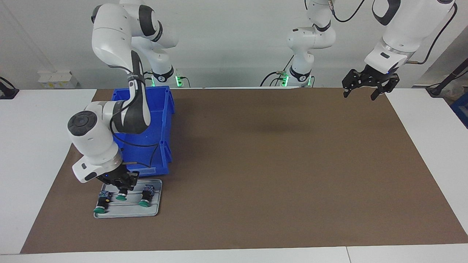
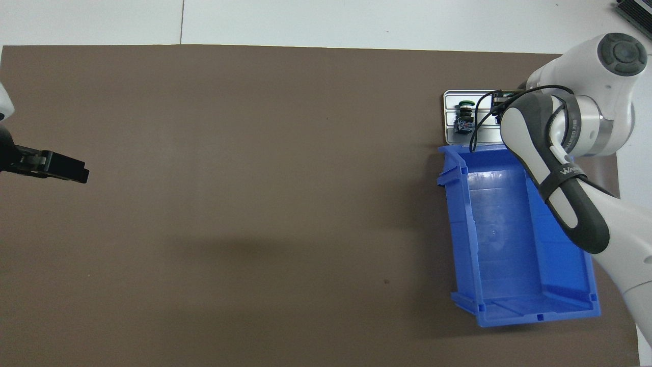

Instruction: Place and press button with both arms

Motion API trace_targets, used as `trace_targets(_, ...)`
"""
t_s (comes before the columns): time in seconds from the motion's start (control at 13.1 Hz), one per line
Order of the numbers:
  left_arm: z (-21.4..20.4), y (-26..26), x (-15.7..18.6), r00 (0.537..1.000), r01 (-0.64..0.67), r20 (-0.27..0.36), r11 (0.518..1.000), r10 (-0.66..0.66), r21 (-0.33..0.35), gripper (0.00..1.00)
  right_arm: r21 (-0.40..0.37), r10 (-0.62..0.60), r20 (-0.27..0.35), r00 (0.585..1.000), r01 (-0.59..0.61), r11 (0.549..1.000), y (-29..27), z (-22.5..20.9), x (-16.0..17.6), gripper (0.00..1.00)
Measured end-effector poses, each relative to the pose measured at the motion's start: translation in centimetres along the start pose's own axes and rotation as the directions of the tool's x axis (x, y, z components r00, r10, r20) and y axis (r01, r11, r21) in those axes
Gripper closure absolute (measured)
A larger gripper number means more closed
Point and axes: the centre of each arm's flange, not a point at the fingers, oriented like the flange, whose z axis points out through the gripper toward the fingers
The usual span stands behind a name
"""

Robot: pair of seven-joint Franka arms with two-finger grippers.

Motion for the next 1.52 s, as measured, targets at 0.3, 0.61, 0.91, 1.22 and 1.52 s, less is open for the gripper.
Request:
trace_targets(0.3, 0.0, 0.0, 0.0, 1.000, 0.000, 0.000, 1.000, 0.000, 0.000, 0.00, -0.008, 0.099, 0.038, 0.994, -0.099, 0.995, -10.1, -3.4, -2.1, 0.58)
trace_targets(0.61, 0.0, 0.0, 0.0, 1.000, 0.000, 0.000, 1.000, 0.000, 0.000, 0.00, -0.019, 0.298, 0.012, 0.954, -0.298, 0.954, -21.8, -5.1, -5.5, 0.58)
trace_targets(0.91, 0.0, 0.0, 0.0, 1.000, 0.000, 0.000, 1.000, 0.000, 0.000, 0.00, -0.010, 0.535, 0.005, 0.845, -0.535, 0.845, -30.2, -5.8, -9.6, 0.58)
trace_targets(1.22, 0.0, 0.0, 0.0, 1.000, 0.000, 0.000, 1.000, 0.000, 0.000, 0.00, 0.029, 0.755, 0.004, 0.656, -0.754, 0.656, -37.9, -3.6, -13.5, 0.58)
trace_targets(1.52, 0.0, 0.0, 0.0, 1.000, 0.000, 0.001, 1.000, 0.000, 0.000, 0.00, 0.040, 0.898, 0.015, 0.440, -0.898, 0.439, -43.8, 0.6, -15.3, 0.58)
